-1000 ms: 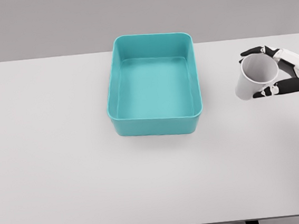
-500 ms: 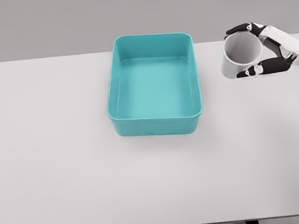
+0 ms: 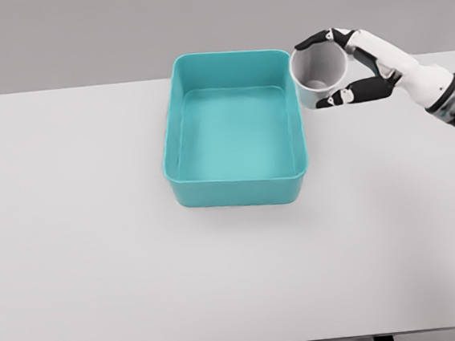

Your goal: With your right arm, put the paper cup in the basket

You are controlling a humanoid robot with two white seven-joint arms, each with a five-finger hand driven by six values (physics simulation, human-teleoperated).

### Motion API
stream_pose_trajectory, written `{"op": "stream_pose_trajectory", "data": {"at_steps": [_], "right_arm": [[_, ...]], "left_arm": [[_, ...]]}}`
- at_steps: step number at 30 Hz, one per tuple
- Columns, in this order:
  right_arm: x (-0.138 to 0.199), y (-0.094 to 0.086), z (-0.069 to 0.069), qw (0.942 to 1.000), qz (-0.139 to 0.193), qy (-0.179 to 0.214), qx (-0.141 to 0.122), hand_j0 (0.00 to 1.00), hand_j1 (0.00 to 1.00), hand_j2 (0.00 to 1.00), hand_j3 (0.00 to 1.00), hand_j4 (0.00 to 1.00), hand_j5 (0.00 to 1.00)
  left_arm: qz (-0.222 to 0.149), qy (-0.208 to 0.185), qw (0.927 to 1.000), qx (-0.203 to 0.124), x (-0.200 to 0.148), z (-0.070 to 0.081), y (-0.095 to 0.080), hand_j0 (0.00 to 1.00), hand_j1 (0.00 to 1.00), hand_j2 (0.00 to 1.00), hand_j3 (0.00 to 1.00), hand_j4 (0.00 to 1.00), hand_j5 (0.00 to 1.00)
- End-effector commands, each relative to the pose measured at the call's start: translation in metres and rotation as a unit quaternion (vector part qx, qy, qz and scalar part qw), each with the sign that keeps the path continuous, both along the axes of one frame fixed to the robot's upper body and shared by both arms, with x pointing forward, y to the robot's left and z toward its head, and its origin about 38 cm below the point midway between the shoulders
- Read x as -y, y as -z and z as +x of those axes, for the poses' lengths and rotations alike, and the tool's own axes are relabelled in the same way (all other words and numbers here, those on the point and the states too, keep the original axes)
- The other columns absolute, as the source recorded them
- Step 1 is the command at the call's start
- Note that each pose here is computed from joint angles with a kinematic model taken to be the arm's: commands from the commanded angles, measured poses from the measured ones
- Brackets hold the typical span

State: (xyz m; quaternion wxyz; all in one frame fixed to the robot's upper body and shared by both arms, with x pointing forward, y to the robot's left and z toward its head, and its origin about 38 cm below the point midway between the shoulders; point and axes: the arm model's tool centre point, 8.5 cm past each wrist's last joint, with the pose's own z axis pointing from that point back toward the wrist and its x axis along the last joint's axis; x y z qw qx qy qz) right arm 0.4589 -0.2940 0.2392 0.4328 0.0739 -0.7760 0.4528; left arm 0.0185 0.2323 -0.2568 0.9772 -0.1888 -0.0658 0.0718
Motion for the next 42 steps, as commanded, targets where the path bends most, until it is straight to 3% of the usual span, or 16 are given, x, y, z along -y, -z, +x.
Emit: {"op": "stream_pose_trajectory", "data": {"at_steps": [1,5,16,21,26,29,31,34,36,37,39,40,42], "right_arm": [[-0.005,0.002,0.001,1.0,-0.004,0.0,-0.003,0.72,0.72,0.72,0.72,0.72,0.72],[-0.02,-0.008,0.008,0.9999,-0.006,-0.006,0.005,0.72,0.72,0.72,0.72,0.72,0.72],[-0.051,-0.008,0.015,0.9996,-0.017,-0.019,0.014,0.68,0.68,0.68,0.68,0.68,0.68],[-0.081,-0.003,0.018,0.9984,-0.044,-0.031,0.014,0.69,0.69,0.69,0.69,0.69,0.69],[-0.097,0.009,0.02,0.9942,-0.103,-0.023,0.017,0.69,0.69,0.69,0.69,0.69,0.69],[-0.105,-0.001,0.022,0.9877,-0.153,-0.006,0.032,0.69,0.69,0.69,0.69,0.69,0.69],[-0.121,-0.004,0.019,0.9782,-0.203,0.008,0.043,0.69,0.69,0.69,0.69,0.69,0.69],[-0.145,-0.002,0.02,0.9714,-0.232,0.005,0.05,0.69,0.69,0.69,0.69,0.69,0.69],[-0.157,0.003,0.021,0.9631,-0.263,0.015,0.056,0.69,0.69,0.69,0.69,0.69,0.69],[-0.159,0.002,0.021,0.9621,-0.266,0.017,0.057,0.69,0.69,0.69,0.69,0.69,0.69],[-0.163,-0.004,0.02,0.9466,-0.309,0.044,0.081,0.69,0.69,0.69,0.69,0.69,0.69],[-0.164,-0.006,0.019,0.9436,-0.316,0.05,0.084,0.69,0.69,0.69,0.69,0.69,0.69],[-0.167,-0.01,0.016,0.9434,-0.315,0.051,0.09,0.69,0.69,0.69,0.69,0.69,0.69]], "left_arm": [[0.0,0.0,1.0,0.0,0.0,0.0,0.0,1.0,1.0,1.0,1.0,1.0,1.0],[0.0,0.0,1.0,0.0,0.0,0.0,0.0,1.0,1.0,1.0,1.0,1.0,1.0],[0.0,-0.001,1.0,-0.001,0.0,-0.001,0.0,1.0,1.0,1.0,1.0,1.0,1.0],[0.0,0.0,1.0,0.0,0.0,0.0,0.0,1.0,1.0,1.0,1.0,1.0,1.0],[0.0,0.0,1.0,0.0,0.0,0.0,0.0,1.0,1.0,1.0,1.0,1.0,1.0],[0.0,0.0,1.0,0.0,0.0,0.0,0.0,1.0,1.0,1.0,1.0,1.0,1.0],[0.0,0.0,1.0,0.0,0.0,0.0,0.0,1.0,1.0,1.0,1.0,1.0,1.0],[0.0,0.0,1.0,0.0,0.0,0.0,0.0,1.0,1.0,1.0,1.0,1.0,1.0],[0.0,0.0,1.0,0.0,0.0,0.0,0.0,1.0,1.0,1.0,1.0,1.0,1.0],[0.0,0.0,1.0,0.0,0.0,0.0,0.0,1.0,1.0,1.0,1.0,1.0,1.0],[0.0,0.0,1.0,0.0,0.0,0.0,0.0,1.0,1.0,1.0,1.0,1.0,1.0],[0.0,0.0,1.0,0.0,0.0,0.0,0.0,1.0,1.0,1.0,1.0,1.0,1.0],[0.0,0.0,1.0,0.0,0.0,0.0,0.0,1.0,1.0,1.0,1.0,1.0,1.0]]}}
